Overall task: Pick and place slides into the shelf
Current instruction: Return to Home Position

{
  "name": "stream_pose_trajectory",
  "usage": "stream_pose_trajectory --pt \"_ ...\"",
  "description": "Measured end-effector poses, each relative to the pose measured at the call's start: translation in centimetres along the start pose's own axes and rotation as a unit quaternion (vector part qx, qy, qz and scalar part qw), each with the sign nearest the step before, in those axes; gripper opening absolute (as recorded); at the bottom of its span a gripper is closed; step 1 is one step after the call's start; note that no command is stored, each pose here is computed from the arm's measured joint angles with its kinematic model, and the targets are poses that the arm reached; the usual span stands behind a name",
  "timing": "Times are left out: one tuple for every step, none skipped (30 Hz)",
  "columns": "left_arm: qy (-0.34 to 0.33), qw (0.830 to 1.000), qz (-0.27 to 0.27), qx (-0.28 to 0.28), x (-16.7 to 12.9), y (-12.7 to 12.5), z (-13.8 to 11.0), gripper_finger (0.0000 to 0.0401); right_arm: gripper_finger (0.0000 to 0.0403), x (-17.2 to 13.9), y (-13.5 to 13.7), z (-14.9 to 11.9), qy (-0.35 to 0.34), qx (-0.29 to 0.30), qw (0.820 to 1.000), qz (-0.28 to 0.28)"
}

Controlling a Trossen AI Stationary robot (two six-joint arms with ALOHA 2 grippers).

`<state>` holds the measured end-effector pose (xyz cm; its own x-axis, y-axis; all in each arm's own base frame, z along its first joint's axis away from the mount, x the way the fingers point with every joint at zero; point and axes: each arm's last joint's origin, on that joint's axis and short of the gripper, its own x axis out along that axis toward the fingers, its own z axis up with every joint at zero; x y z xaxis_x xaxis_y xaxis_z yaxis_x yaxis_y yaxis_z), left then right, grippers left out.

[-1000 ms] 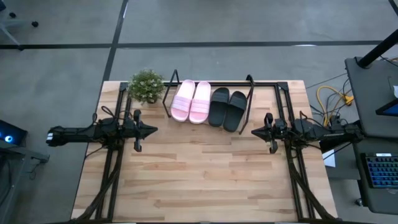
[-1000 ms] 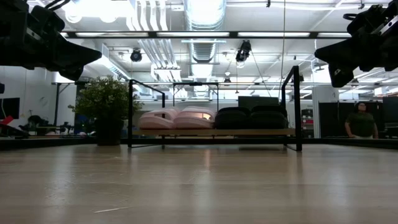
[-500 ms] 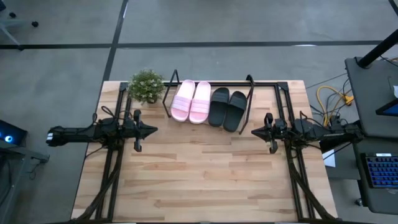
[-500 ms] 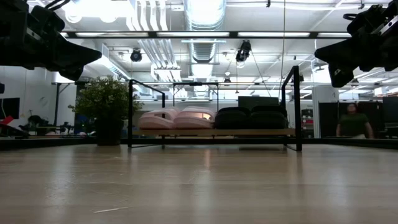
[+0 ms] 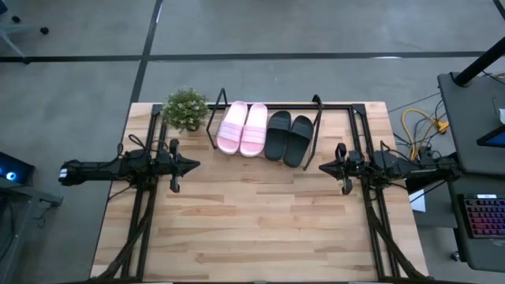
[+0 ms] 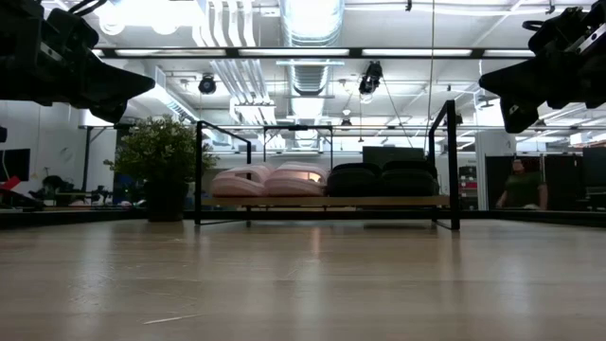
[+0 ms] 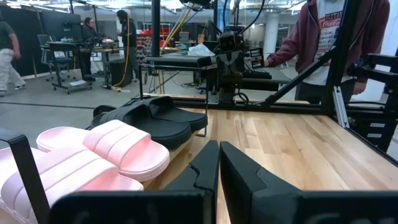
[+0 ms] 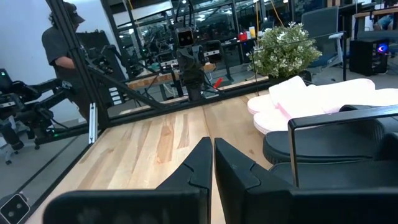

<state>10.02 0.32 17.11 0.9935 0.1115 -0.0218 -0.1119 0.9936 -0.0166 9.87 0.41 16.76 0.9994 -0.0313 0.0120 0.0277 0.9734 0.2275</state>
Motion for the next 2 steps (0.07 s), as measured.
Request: stream_pose_trajectory --pt "0.0 1.0 0.0 0.0 0.0 0.0 0.0 0.0 0.0009 0.0 0.0 0.0 0.0 0.0 1.0 0.0" --pt "0.0 1.0 0.0 0.0 0.0 0.0 0.0 0.0 0.0009 0.0 0.0 0.0 0.0 0.0 1.0 0.0"
